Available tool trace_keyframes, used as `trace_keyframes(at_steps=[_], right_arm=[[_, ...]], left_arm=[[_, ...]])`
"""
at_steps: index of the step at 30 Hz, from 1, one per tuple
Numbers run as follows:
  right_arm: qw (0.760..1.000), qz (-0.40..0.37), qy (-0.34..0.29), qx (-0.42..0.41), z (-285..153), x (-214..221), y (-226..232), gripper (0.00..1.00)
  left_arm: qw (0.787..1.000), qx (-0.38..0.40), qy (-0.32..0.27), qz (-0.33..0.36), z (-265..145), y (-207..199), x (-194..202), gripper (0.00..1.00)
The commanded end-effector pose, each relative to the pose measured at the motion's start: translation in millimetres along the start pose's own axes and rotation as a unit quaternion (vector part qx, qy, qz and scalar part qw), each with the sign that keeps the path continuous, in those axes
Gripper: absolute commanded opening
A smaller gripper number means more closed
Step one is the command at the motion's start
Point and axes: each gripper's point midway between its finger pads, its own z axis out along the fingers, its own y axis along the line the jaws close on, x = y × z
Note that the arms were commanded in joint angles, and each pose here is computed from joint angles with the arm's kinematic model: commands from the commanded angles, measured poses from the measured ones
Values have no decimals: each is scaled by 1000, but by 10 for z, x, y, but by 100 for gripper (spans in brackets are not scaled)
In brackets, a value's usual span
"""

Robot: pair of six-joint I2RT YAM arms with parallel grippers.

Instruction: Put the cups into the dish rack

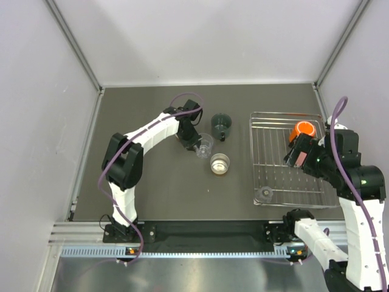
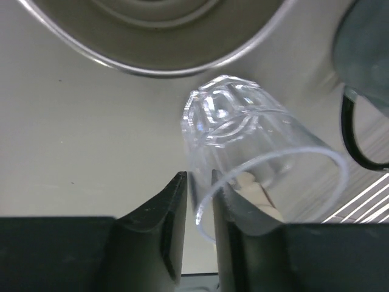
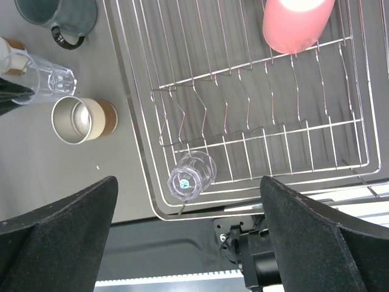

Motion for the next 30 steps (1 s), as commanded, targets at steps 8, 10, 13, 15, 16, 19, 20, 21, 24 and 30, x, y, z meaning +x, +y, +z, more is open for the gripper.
trace_keyframes(at_steps=[8, 10, 13, 15, 16, 19, 20, 21, 24, 30], right_arm=[[999, -13, -9, -36, -6, -192, 202, 100], [999, -13, -10, -35, 32, -261, 236, 100], [997, -18, -1, -72, 46, -327, 409, 100], [994, -23, -3, -106, 30, -391, 554, 100], [993, -25, 3, -117, 61, -413, 615, 100], [981, -32, 11, -192, 39, -485, 918, 100], [970, -34, 23, -239, -16, -473, 1085, 100], [963, -34, 27, -266, -43, -481, 1182, 100], [925, -28, 36, -378, -206, -557, 1572, 100], [824, -41, 6, -565, -807, -766, 2224, 100]], left_arm=[[995, 68, -56, 36, -618, -399, -266, 0], [993, 95, -58, 44, -787, -491, -274, 0], [979, 180, -57, 75, -1175, -734, -224, 0], [963, 246, -53, 100, -1533, -862, -147, 0], [950, 284, -60, 115, -1643, -954, -152, 0], [898, 411, -64, 146, -2204, -1129, -53, 0], [878, 447, -78, 151, -2483, -1116, -43, 0], [863, 474, -82, 157, -2631, -1120, -18, 0], [803, 557, -116, 176, -3145, -1060, 48, 0], [716, 643, -173, 209, -3860, -777, 243, 0]])
